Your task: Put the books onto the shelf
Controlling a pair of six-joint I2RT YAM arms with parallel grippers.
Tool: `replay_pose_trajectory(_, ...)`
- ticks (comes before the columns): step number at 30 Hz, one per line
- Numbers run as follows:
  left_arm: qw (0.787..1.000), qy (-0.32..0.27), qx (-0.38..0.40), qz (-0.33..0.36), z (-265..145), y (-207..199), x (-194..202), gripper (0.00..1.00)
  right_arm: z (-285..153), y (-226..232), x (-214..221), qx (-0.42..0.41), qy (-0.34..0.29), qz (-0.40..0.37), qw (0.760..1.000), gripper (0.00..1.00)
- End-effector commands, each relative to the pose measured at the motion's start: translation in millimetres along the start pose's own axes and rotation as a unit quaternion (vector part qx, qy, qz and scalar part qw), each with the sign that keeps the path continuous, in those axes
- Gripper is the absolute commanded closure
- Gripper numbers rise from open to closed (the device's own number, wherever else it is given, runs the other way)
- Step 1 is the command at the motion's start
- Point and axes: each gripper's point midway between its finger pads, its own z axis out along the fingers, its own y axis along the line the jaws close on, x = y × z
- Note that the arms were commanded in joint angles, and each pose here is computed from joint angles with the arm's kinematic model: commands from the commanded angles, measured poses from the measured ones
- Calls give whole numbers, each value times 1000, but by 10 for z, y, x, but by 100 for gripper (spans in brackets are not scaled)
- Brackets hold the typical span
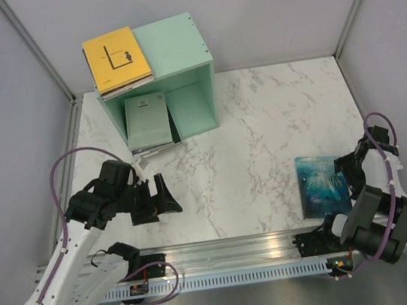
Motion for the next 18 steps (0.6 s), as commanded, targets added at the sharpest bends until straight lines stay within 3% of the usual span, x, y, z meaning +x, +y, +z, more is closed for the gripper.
replay_pose_trajectory(1, 999, 13, 13, 28, -17, -29, 39, 0, 140, -177, 287, 10, 32, 20, 999, 2)
replay_pose_trajectory(6, 1000, 17, -11, 4, 74, 23, -38, 0, 246, -5, 528, -31, 88, 9, 996, 3)
replay_pose_trajectory(12, 999, 11, -17, -39, 324, 15, -231, 0, 257, 435, 717, -69, 115, -64, 989, 3)
replay_pose_trajectory(16, 999, -2, -14, -53, 497, -58, -472, 0, 160, 748, 1149, -104, 155, -129, 974, 2)
replay_pose_trajectory(18, 998, -3, -23, -60, 595, -64, -595, 0, 79, 803, 1339, -118, 179, -123, 969, 2)
